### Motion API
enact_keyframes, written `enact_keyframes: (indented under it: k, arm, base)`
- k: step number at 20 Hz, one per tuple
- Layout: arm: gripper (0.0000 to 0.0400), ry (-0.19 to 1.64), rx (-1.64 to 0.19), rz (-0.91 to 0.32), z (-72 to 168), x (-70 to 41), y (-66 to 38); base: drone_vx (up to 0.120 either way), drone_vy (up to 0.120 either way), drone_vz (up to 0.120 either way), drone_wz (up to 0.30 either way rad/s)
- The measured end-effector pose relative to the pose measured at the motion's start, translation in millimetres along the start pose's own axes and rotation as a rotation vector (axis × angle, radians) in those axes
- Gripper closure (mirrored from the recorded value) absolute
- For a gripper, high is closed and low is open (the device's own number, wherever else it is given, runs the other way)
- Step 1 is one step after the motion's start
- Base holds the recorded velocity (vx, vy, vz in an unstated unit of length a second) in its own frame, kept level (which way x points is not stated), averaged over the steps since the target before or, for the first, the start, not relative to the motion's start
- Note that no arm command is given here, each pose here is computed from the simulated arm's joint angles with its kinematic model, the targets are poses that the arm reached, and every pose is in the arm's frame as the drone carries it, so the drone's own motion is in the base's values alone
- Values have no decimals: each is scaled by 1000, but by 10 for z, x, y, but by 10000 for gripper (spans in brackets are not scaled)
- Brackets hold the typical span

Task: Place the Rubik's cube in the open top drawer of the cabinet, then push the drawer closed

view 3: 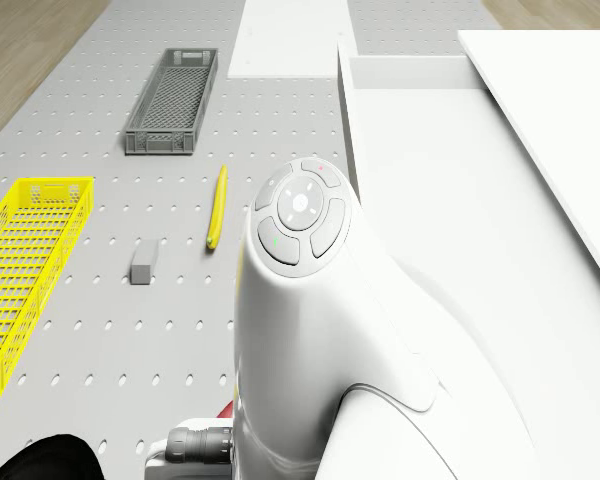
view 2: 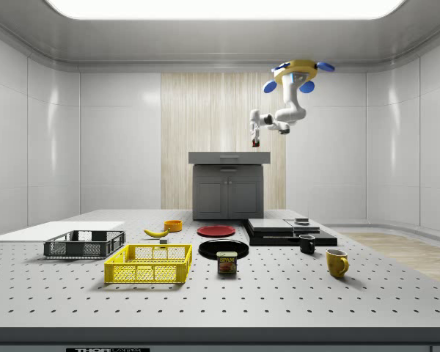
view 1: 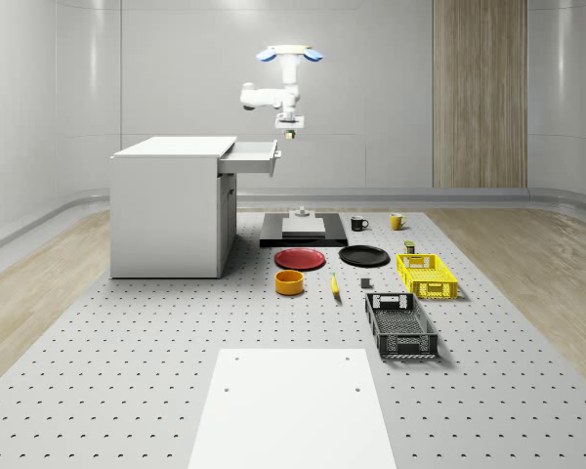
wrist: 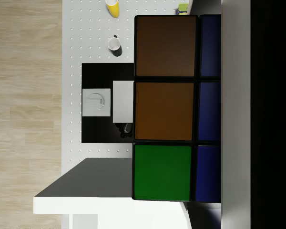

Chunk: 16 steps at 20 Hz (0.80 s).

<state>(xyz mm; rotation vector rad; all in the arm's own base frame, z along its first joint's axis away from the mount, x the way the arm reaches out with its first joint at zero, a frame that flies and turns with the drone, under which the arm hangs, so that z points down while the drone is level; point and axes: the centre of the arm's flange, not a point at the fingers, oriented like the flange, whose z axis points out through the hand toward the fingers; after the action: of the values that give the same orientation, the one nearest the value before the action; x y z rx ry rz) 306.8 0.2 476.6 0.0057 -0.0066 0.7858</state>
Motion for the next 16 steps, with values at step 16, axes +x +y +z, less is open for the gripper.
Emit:
enact_keyframes:
  k: [16]
  arm:
    - [80,0,0,0,0,0,0]
  base:
    - [0,-120,0,0]
